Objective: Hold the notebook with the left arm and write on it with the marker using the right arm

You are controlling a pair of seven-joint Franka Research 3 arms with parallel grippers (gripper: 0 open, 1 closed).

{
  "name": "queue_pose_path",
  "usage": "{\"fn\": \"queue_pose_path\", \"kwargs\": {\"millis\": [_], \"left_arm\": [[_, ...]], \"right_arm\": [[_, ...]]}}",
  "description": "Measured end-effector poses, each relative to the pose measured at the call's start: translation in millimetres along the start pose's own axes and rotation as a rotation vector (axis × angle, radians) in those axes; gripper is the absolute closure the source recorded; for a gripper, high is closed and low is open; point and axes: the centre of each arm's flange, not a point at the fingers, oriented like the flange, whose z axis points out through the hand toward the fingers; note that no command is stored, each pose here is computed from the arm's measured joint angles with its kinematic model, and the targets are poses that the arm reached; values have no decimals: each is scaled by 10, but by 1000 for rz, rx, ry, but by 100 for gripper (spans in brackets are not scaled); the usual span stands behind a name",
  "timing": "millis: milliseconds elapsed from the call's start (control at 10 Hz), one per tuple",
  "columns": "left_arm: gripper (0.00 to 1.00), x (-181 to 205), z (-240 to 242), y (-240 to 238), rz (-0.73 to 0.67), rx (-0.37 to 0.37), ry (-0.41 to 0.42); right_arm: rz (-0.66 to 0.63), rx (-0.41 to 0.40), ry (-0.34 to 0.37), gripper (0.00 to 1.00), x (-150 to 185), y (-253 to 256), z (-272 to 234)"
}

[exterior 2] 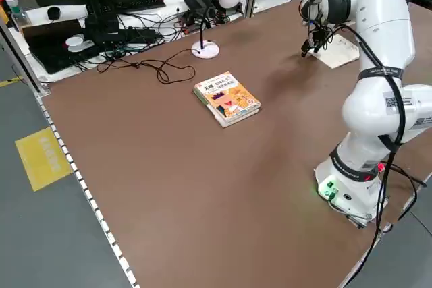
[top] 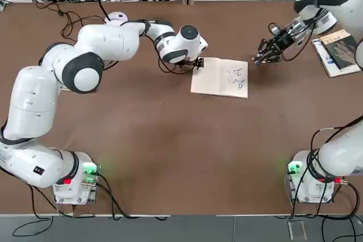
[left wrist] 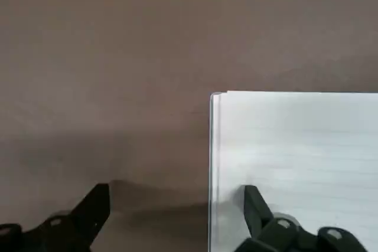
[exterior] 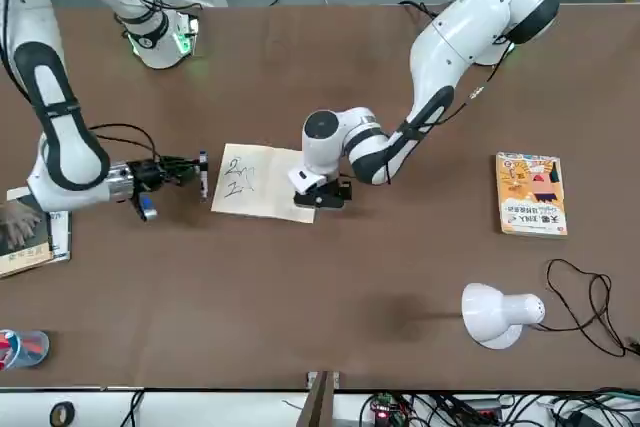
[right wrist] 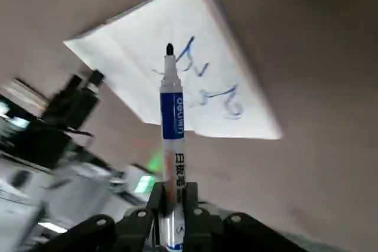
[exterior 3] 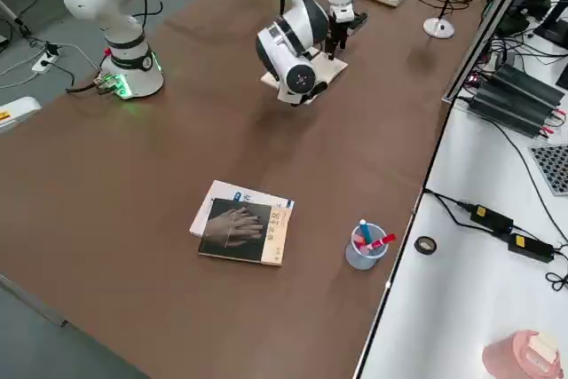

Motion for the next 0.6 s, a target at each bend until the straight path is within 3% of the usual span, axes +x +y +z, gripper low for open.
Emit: {"fn": "queue_pose_path", "kwargs": {"millis": [400,600], "left_arm": [[0,76,-52,-7,-10,-7,12],[0,151,-116,-4,-24,-17,21]], "right_arm": [[-313,-292,76,83,9,276,-680],[-421,-379,122,83,78,477,-982]]}}
